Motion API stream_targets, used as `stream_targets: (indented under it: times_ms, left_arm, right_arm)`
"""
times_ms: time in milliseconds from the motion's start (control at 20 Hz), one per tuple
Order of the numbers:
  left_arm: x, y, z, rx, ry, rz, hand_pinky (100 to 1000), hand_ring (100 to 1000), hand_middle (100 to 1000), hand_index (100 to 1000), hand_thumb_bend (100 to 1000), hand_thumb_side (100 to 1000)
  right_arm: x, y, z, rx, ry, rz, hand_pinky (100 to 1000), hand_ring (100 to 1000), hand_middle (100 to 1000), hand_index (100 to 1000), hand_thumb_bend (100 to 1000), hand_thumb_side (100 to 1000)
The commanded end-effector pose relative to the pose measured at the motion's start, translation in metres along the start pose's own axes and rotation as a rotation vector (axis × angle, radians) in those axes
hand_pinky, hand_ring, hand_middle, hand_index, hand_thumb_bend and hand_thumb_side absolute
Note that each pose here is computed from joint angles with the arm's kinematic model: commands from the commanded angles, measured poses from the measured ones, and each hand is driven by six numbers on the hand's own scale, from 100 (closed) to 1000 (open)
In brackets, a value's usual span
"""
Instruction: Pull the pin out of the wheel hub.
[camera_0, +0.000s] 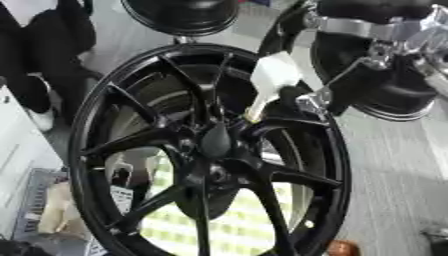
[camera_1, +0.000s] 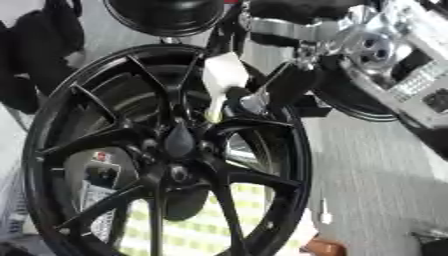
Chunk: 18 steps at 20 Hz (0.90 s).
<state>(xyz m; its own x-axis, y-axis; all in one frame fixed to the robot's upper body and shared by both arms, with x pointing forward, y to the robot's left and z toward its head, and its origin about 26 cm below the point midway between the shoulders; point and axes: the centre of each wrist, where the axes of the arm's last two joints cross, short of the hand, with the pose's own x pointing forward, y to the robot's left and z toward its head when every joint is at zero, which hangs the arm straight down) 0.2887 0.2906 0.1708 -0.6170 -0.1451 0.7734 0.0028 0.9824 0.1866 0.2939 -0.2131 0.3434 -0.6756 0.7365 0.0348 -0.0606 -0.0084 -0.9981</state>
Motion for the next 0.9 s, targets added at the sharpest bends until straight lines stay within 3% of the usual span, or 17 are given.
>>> stream_targets:
  times_ms: [50, 200, 400, 650, 900]
  left_arm:
    - [0.007, 0.006, -0.001, 0.001, -0.020, -0.028, 831, 706, 706, 861, 100, 753]
    - [0.006, 0.008, 0.001, 0.010, -0.014, -0.033, 830, 705, 707, 861, 100, 750]
    - [0.006, 0.010, 0.002, 0.022, -0.012, -0.040, 830, 705, 707, 861, 100, 749]
    - [0.005, 0.011, 0.004, 0.038, -0.011, -0.044, 830, 705, 706, 861, 100, 747]
    - [0.004, 0.011, 0.006, 0.050, -0.007, -0.045, 831, 705, 707, 861, 100, 747]
  right_arm:
    - [-0.012, -0.024, 0.024, -0.068, 0.055, 0.024, 894, 698, 347, 452, 145, 100]
    - [-0.028, -0.028, 0.045, -0.095, 0.141, 0.016, 905, 698, 356, 458, 162, 100]
    - [-0.055, -0.018, 0.075, -0.114, 0.306, 0.003, 914, 703, 367, 466, 171, 100]
    - [-0.081, 0.012, 0.103, -0.138, 0.512, -0.039, 910, 711, 382, 481, 148, 100]
    - [-0.096, 0.047, 0.122, -0.168, 0.654, -0.088, 896, 721, 401, 497, 139, 100]
